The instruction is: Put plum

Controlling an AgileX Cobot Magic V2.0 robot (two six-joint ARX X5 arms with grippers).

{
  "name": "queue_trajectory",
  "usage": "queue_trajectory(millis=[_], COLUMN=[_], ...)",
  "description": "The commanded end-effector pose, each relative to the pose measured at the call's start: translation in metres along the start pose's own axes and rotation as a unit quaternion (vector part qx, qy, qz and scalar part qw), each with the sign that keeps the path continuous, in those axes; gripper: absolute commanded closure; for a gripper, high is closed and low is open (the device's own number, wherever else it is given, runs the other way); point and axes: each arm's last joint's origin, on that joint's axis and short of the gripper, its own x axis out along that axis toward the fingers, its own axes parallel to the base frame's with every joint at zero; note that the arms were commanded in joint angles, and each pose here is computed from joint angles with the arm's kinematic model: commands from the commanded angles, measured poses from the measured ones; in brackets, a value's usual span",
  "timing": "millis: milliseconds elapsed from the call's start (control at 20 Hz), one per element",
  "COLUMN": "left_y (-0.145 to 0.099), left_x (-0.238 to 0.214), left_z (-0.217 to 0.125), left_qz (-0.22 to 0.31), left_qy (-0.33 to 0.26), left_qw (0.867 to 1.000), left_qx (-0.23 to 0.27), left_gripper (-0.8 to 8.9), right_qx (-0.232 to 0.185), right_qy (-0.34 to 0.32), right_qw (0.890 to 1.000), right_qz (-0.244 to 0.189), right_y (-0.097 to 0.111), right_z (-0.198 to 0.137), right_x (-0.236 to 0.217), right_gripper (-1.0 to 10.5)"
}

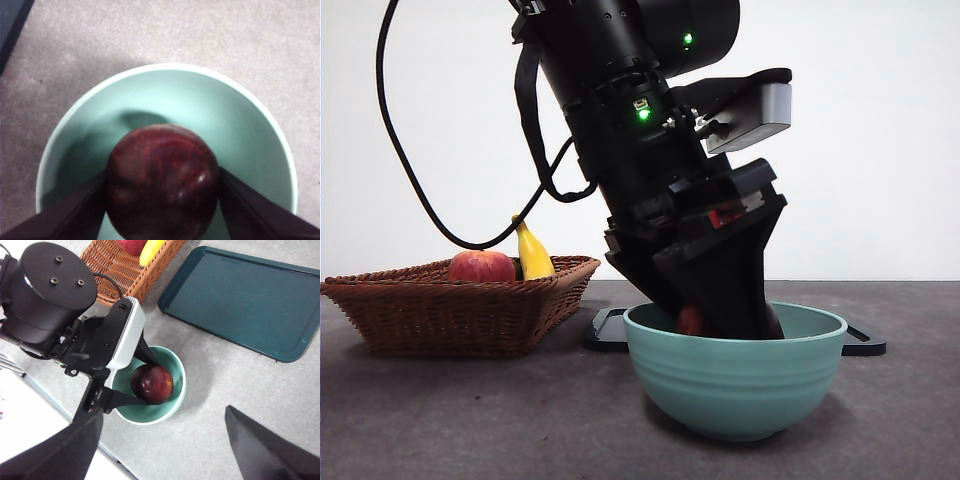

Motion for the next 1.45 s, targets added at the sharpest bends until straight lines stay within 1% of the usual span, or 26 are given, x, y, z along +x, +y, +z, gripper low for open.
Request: queue_trajectory(millis=[50,150,200,450,650,800,900,1000,1150,1300,1350,1450], left_y=[-0.003,-0.004,-0.004,-0.005,-0.005,-0.003,0.001,0.006,0.017,0.030,0.034,0.042], left_x=[0.004,0.005,0.005,0.004,-0.014,-0.047,-0.076,-0.107,-0.153,-0.193,-0.204,-0.224], left_z=[0.005,0.005,0.005,0.006,0.015,0.028,0.034,0.032,0.020,-0.001,-0.010,-0.027], left_qz=[-0.002,-0.003,-0.003,-0.003,0.004,0.019,0.034,0.051,0.082,0.106,0.102,0.071], left_qy=[0.000,0.000,0.000,-0.002,-0.025,-0.072,-0.111,-0.150,-0.193,-0.219,-0.225,-0.239], left_qw=[1.000,1.000,1.000,1.000,1.000,0.997,0.993,0.987,0.976,0.966,0.964,0.959], left_qx=[0.011,0.012,0.012,0.011,0.011,0.012,0.001,-0.016,-0.052,-0.092,-0.103,-0.131], left_gripper=[4.90,4.31,4.25,4.25,4.25,4.25,4.25,4.25,4.25,4.25,4.25,4.25], right_qx=[-0.003,-0.003,-0.003,-0.003,-0.003,-0.003,-0.003,-0.003,-0.003,-0.003,-0.004,-0.005], right_qy=[-0.010,-0.010,-0.009,-0.009,-0.009,-0.009,-0.009,-0.009,-0.010,-0.010,-0.010,-0.013], right_qw=[1.000,1.000,1.000,1.000,1.000,1.000,1.000,1.000,1.000,1.000,1.000,1.000], right_qz=[0.001,0.001,0.002,0.001,0.001,0.001,0.001,0.001,0.001,0.001,0.001,0.001], right_y=[0.002,0.002,0.002,0.002,0.002,0.002,0.002,0.002,0.002,0.002,0.002,0.002], right_z=[0.004,0.004,0.004,0.004,0.004,0.004,0.004,0.004,0.004,0.005,0.004,0.005], right_x=[-0.003,-0.003,-0.003,-0.003,-0.003,-0.003,-0.003,-0.003,-0.003,-0.003,-0.003,-0.003], right_gripper=[5.6,5.6,5.6,5.6,5.6,5.6,5.6,5.6,5.6,5.6,5.6,5.6])
